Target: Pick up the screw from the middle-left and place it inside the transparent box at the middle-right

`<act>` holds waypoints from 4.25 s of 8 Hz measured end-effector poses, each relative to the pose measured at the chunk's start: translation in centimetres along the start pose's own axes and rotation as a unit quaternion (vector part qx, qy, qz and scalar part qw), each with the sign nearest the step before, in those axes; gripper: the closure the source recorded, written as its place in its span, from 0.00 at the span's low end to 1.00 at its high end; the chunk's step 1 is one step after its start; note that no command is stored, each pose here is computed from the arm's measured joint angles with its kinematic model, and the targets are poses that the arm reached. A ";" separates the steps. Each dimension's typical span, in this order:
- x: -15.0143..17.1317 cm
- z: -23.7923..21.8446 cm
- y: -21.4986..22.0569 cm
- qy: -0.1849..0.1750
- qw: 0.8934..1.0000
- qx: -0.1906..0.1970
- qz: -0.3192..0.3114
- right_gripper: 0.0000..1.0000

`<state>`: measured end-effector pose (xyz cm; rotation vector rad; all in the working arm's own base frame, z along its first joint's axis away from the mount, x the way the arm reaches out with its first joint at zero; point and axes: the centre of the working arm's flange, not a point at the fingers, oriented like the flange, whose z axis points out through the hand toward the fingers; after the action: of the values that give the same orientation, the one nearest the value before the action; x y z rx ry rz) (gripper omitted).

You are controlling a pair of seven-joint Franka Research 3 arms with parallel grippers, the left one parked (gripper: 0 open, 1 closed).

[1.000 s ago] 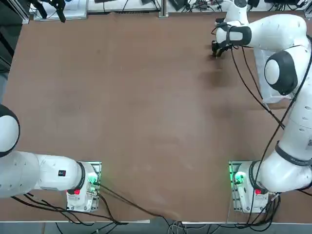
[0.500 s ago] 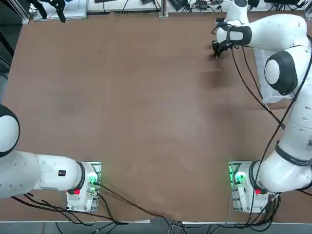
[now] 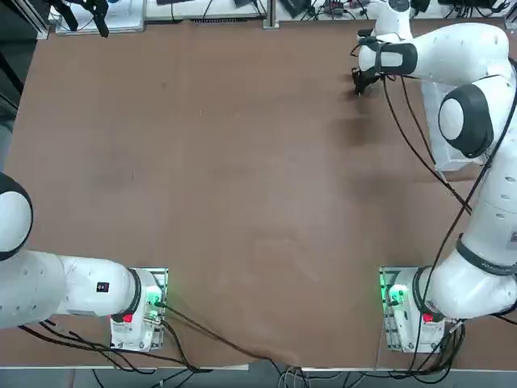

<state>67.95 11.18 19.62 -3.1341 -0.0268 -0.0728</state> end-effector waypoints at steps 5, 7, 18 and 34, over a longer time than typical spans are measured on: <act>1.6 -8.5 4.8 0.011 1.000 -0.002 0.011 0.96; 1.1 -12.7 10.4 -0.005 1.000 -0.005 -0.007 0.96; -6.9 -11.9 33.2 -0.059 0.994 0.014 -0.096 0.96; -5.3 -34.0 23.0 0.000 0.999 0.002 -0.039 0.00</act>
<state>61.49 -12.11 53.15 -3.1290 -0.1492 -0.0723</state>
